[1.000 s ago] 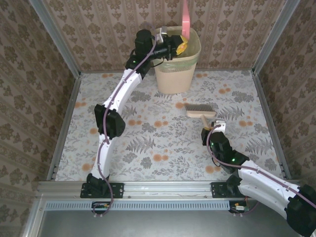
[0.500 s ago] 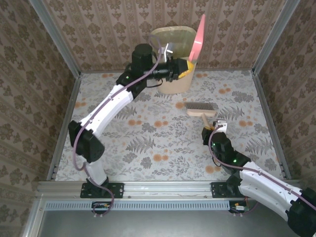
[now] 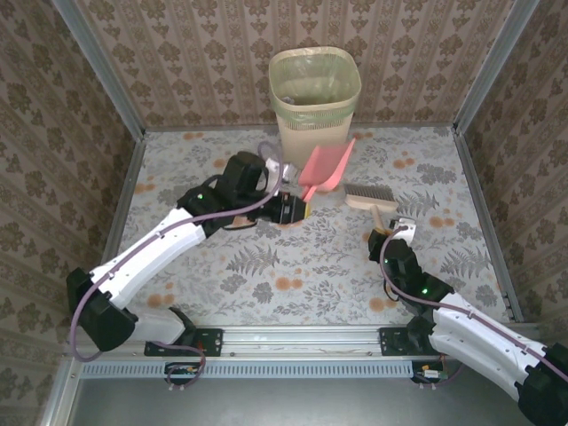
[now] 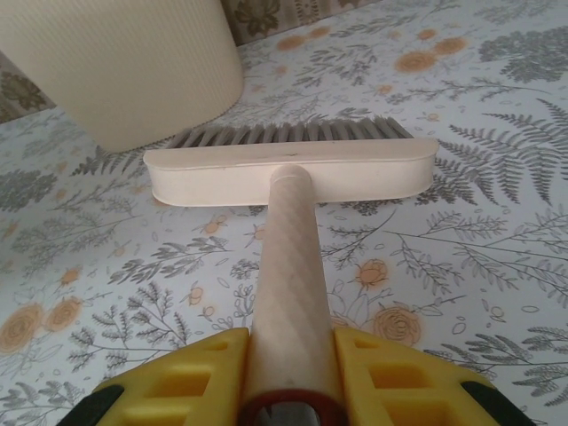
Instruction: Sweep away the paper scraps from the table
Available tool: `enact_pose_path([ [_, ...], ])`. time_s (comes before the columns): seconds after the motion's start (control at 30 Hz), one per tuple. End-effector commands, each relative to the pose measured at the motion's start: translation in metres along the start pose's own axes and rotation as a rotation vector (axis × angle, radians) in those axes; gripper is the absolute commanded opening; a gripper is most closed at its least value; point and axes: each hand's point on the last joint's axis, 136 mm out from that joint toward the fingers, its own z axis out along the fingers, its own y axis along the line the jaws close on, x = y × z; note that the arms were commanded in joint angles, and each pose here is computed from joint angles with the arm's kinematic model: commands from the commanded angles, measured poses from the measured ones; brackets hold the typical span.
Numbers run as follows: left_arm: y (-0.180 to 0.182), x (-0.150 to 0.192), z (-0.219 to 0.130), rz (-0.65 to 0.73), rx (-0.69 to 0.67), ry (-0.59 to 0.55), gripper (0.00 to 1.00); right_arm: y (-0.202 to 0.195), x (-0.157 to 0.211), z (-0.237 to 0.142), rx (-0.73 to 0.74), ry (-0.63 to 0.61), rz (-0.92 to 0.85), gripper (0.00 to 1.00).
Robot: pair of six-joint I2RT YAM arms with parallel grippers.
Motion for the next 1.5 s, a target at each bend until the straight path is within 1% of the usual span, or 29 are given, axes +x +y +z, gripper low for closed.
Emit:
enact_pose_path([
  [0.0,0.046,0.04,0.008,0.065,-0.172,0.072,0.0,-0.008,-0.026,-0.005,0.059,-0.082,0.06,0.0],
  [0.13,0.071,0.076,0.021,0.089,-0.244,0.127,0.0,-0.014,-0.027,-0.006,0.09,-0.094,0.055,0.0],
  [0.23,0.088,0.097,0.03,0.093,-0.282,0.149,0.0,-0.015,-0.028,-0.006,0.1,-0.095,0.055,0.0],
  [0.4,0.097,0.126,0.051,0.096,-0.25,0.189,0.0,-0.015,-0.032,-0.008,0.106,-0.094,0.052,0.0],
  [0.5,0.105,0.141,0.058,0.149,-0.296,0.235,0.0,-0.017,-0.035,-0.009,0.127,-0.098,0.052,0.0],
  [0.6,0.116,0.15,0.063,0.199,-0.35,0.265,0.0,-0.024,-0.043,-0.013,0.188,-0.091,0.062,0.01],
  [0.67,0.119,0.155,0.07,0.215,-0.348,0.27,0.0,-0.03,-0.051,-0.017,0.252,-0.068,0.075,0.02],
  [0.8,0.117,0.16,0.082,0.237,-0.324,0.276,0.0,-0.032,-0.069,-0.026,0.352,0.027,0.078,0.02],
  [0.9,0.114,0.165,0.085,0.26,-0.319,0.278,0.0,-0.025,-0.087,-0.036,0.39,0.108,0.063,0.02],
  [1.0,0.114,0.172,0.084,0.273,-0.323,0.276,0.0,-0.031,-0.107,-0.058,0.487,0.166,0.087,0.01],
  [1.1,0.114,0.176,0.085,0.265,-0.312,0.268,0.0,-0.036,-0.117,-0.082,0.548,0.244,0.113,0.0],
  [1.17,0.114,0.177,0.087,0.261,-0.313,0.273,0.0,-0.041,-0.113,-0.099,0.566,0.313,0.137,0.0],
  [1.3,0.117,0.182,0.089,0.266,-0.328,0.295,0.0,-0.044,-0.098,-0.127,0.553,0.444,0.207,0.0],
  [1.47,0.122,0.188,0.094,0.268,-0.346,0.334,0.0,-0.05,-0.077,-0.163,0.54,0.566,0.33,0.0],
])
